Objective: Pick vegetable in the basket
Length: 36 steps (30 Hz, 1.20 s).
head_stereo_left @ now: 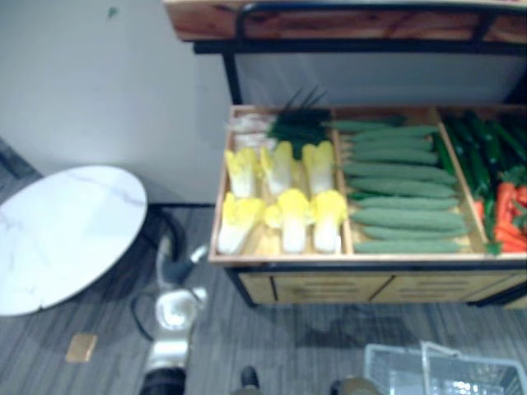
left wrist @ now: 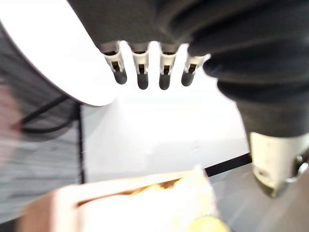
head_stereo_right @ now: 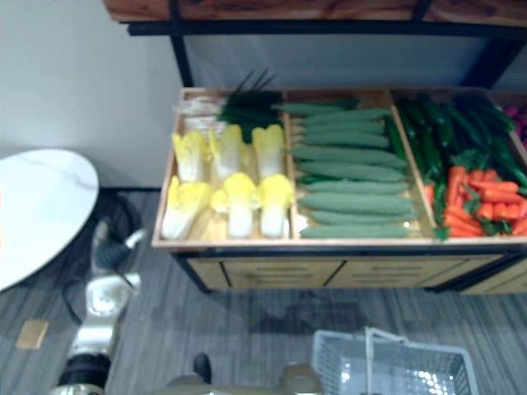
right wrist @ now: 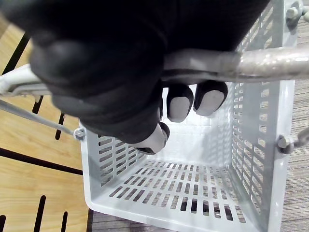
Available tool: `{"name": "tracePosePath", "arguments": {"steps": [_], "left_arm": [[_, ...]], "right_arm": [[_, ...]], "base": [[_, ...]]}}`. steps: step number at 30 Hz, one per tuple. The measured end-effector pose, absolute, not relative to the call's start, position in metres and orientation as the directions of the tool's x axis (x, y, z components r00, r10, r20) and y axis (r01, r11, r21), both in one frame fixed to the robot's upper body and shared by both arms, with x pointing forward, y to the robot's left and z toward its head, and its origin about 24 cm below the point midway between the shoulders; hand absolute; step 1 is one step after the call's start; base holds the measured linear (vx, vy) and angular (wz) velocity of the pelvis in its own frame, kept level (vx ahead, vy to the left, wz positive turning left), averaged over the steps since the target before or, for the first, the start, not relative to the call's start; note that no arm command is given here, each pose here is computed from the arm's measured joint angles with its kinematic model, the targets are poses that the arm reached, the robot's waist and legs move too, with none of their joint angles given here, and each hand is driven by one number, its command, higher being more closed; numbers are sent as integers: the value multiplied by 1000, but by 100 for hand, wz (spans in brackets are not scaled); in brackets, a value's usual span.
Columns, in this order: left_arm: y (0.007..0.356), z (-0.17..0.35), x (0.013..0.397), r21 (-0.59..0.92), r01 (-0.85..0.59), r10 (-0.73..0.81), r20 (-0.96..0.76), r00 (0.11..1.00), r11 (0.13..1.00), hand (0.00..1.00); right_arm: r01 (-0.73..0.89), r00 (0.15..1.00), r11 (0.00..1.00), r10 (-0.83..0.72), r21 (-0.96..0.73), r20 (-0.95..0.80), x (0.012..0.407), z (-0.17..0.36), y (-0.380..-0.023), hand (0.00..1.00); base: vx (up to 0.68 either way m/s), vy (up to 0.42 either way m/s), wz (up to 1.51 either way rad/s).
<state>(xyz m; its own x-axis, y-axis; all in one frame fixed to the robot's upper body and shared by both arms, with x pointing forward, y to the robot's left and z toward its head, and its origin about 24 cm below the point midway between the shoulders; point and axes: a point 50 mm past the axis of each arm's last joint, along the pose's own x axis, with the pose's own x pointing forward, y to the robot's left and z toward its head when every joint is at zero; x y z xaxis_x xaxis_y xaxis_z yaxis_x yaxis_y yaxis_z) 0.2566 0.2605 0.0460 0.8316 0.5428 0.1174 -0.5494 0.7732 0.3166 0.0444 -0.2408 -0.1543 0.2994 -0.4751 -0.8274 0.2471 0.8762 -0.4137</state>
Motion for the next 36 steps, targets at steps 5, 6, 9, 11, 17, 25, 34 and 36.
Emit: {"name": "tracePosePath", "arguments": {"steps": [5,6,9,11,17,25,34,36], "left_arm": [[256,97,271,277,-594,502,337,796,755,0],[256,100,272,278,-591,495,346,797,757,0],[251,104,276,335,-572,451,376,809,749,0],[247,104,277,367,-560,429,383,818,743,0],[227,97,296,445,-479,353,339,872,756,0],[199,100,330,544,-377,254,290,923,749,0],[196,110,356,607,-364,259,257,931,706,0],[197,109,358,622,-363,267,246,932,694,0]], "right_arm": [[216,321,872,-488,-439,-812,50,-151,-251,100],[215,322,872,-488,-439,-812,51,-151,-252,100],[208,327,873,-488,-442,-809,52,-150,-253,100],[192,338,870,-493,-454,-802,55,-149,-256,100],[163,399,853,-516,-495,-758,73,-139,-268,100],[250,553,803,-577,-541,-601,143,-107,-284,100],[410,669,743,-639,-529,-378,207,-56,-297,100],[449,669,727,-659,-520,-343,212,-49,-299,100]], "base": [[-16,5,-34],[-20,19,-23],[-30,28,-32],[-24,36,-33],[-12,21,-32],[18,11,-21],[1,2,-2],[33,12,0]]}}
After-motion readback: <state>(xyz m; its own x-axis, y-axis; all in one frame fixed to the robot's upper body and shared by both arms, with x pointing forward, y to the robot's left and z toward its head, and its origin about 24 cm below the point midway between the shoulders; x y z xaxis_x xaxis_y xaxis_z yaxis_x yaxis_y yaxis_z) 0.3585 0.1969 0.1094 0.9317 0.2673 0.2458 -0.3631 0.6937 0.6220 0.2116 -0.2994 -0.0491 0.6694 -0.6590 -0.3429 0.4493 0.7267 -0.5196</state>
